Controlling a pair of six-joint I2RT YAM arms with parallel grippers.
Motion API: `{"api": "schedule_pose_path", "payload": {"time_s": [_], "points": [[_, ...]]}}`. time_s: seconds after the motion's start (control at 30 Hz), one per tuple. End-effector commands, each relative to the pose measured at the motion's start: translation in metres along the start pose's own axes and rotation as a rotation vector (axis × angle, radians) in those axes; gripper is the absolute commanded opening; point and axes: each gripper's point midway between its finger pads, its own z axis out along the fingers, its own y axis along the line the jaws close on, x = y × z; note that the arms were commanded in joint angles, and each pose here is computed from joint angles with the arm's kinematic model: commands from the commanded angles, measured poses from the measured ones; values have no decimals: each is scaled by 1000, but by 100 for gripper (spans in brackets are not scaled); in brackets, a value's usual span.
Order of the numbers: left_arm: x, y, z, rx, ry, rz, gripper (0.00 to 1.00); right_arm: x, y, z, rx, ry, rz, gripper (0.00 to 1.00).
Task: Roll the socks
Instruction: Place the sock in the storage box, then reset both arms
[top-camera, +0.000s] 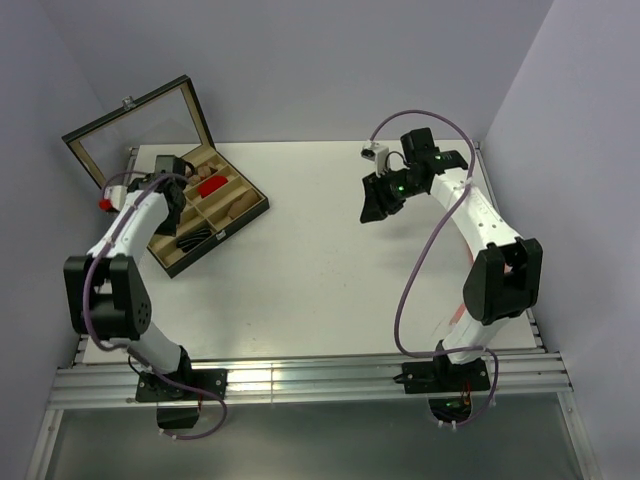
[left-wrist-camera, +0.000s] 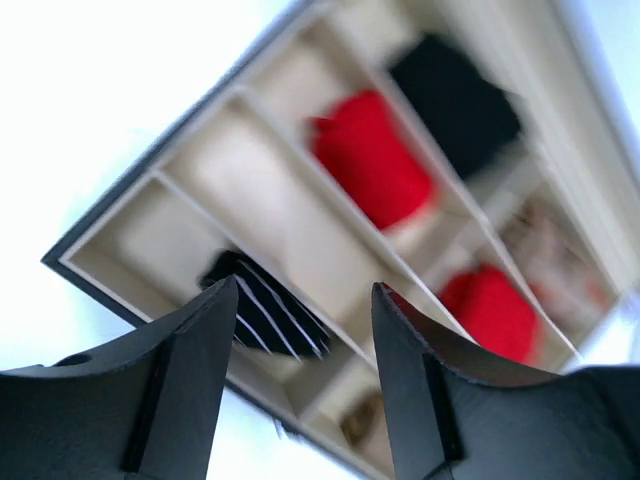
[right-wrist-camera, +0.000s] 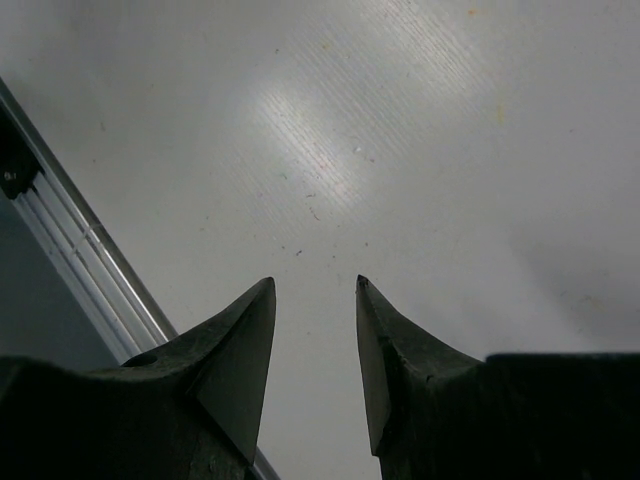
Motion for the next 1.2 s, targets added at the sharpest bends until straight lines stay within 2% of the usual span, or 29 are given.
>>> {"api": "schedule_pose_path", "payload": {"time_s": [0.0, 0.03, 0.07, 0.13, 0.2, 0.23, 0.27, 0.37, 0.43, 0.57, 0.7, 0.73, 0.77, 0.8, 0.83, 0.97, 1.17], "points": [[-16, -26, -40, 233, -54, 174, 61, -23, 0, -25, 84, -123, -52, 46], [-19, -39, -58, 323, -51, 164, 60, -29, -2, -28, 104, -149, -64, 46], [-11, -44, -72, 399, -55, 263, 58, -29, 1, -34, 121, -167, -57, 46], [-3, -47, -102, 509, -50, 283, 65, -35, 2, -41, 140, -203, -62, 47], [5, -47, -124, 620, -26, 364, 62, -38, 8, -49, 142, -227, -54, 47], [12, -59, -144, 727, -2, 361, 61, -40, 10, -52, 146, -243, -57, 47], [26, -60, -161, 833, 42, 458, 56, -42, 15, -59, 154, -266, -53, 47], [54, -58, -218, 1113, 100, 563, 56, -46, 16, -75, 199, -334, -50, 49], [71, -51, -247, 1200, 130, 618, 56, -51, 12, -87, 246, -386, -60, 49], [104, -41, -306, 1399, 155, 780, 59, -46, 17, -107, 305, -483, -63, 53], [126, -21, -353, 1597, 213, 829, 61, -38, 19, -118, 363, -542, -79, 60], [131, -14, -362, 1641, 235, 841, 74, -32, 16, -116, 379, -546, -73, 63], [134, -10, -366, 1674, 246, 860, 78, -31, 20, -123, 397, -569, -86, 68], [137, -6, -372, 1707, 258, 872, 80, -28, 19, -124, 408, -576, -87, 91], [141, -1, -378, 1725, 264, 883, 80, -25, 21, -126, 416, -590, -92, 95], [154, 8, -384, 1741, 271, 927, 81, -19, 21, -129, 448, -626, -95, 100], [153, 7, -386, 1740, 268, 916, 81, -16, 24, -131, 450, -646, -89, 100]]}}
